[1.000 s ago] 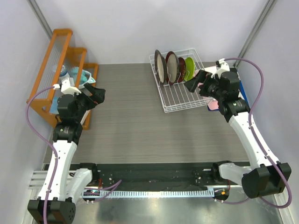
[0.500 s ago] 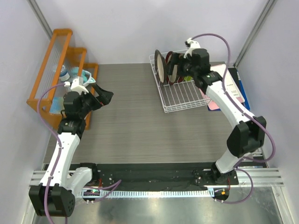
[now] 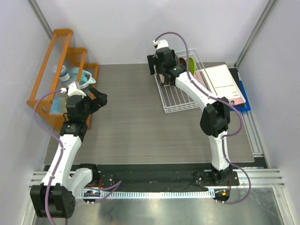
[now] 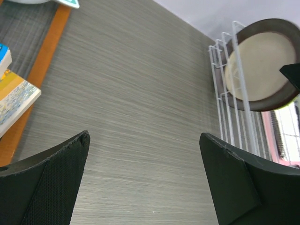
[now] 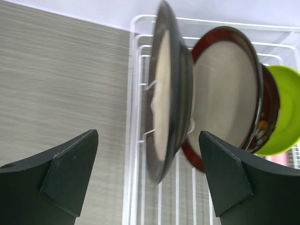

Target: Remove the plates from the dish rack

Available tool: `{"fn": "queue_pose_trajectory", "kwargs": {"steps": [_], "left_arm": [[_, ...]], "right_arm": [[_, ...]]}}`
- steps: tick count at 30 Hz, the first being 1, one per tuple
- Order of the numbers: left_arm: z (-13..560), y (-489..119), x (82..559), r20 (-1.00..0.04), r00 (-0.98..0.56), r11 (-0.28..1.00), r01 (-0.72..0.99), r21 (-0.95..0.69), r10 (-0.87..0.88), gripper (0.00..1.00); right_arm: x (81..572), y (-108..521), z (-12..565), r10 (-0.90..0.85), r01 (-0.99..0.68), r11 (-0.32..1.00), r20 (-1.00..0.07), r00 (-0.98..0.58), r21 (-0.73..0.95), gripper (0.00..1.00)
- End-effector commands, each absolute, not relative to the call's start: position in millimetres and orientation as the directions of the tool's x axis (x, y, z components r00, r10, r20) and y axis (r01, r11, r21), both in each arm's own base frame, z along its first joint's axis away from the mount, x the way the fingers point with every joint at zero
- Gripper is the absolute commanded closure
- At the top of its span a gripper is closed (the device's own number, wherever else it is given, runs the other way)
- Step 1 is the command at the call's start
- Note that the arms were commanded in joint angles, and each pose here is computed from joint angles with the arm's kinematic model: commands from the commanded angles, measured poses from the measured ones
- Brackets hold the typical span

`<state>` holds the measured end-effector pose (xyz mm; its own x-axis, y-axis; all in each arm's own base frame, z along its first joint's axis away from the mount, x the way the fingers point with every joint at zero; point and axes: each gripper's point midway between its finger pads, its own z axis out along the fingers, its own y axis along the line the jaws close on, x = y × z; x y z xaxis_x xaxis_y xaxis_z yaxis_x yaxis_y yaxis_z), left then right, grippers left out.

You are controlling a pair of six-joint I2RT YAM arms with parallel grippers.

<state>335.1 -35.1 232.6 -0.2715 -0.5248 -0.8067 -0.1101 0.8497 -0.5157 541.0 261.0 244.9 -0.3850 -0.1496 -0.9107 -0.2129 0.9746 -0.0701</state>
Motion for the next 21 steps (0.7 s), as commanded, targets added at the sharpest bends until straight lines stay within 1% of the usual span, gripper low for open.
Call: {"fn": "queue_pose_trajectory", "kwargs": {"steps": [1,5,6,7,9,12,15,17,18,21], "left_arm": [[238.8,-27.8,352.7,-0.81,-0.248,0.847,-0.148,-0.511,-0.532,0.0],[234.9,-28.1,359.5,-0.808,-0.248,0.845,-0.149,-0.513,-0.534,0.0],[233.3,-28.1,360.4,-0.807,-0.249,0.845,-0.15,-0.514,-0.535,0.0],[233.6,-29.5,360.7,-0.807,-0.249,0.844,-0.142,-0.517,-0.535,0.0],[231.9,-29.9,361.5,-0.808,-0.252,0.846,-0.139,-0.515,-0.533,0.0],[230.2,-30.9,362.0,-0.81,-0.257,0.85,-0.136,-0.509,-0.527,0.01],[229.7,-35.6,362.5,-0.806,-0.272,0.85,-0.115,-0.514,-0.525,0.0],[230.1,-37.4,362.9,-0.807,-0.278,0.851,-0.106,-0.514,-0.522,0.01],[231.2,-37.8,363.2,-0.808,-0.275,0.851,-0.104,-0.514,-0.521,0.01],[228.6,-37.2,363.5,-0.808,-0.277,0.852,-0.109,-0.511,-0.52,0.0]], "right_arm": [[564.8,238.0,270.2,-0.213,-0.092,0.977,-0.925,-0.315,-0.194,0.06],[578.2,237.9,276.9,-0.235,-0.064,0.972,-0.929,-0.286,-0.227,0.09],[581.7,237.6,277.5,-0.242,-0.06,0.97,-0.929,-0.281,-0.235,0.13],[585.6,238.9,265.7,-0.264,-0.06,0.964,-0.918,-0.296,-0.258,0.17],[591.5,238.0,266.4,-0.266,-0.042,0.963,-0.92,-0.289,-0.265,0.22],[596.0,241.1,256.3,-0.273,-0.048,0.961,-0.915,-0.298,-0.271,0.25],[600.8,240.2,246.2,-0.278,-0.035,0.959,-0.909,-0.31,-0.281,0.26],[602.8,238.9,237.6,-0.286,-0.026,0.956,-0.903,-0.322,-0.293,0.29],[603.7,239.1,233.6,-0.292,-0.027,0.954,-0.899,-0.327,-0.299,0.32],[606.5,236.9,224.5,-0.303,-0.013,0.948,-0.891,-0.338,-0.317,0.49]]}}
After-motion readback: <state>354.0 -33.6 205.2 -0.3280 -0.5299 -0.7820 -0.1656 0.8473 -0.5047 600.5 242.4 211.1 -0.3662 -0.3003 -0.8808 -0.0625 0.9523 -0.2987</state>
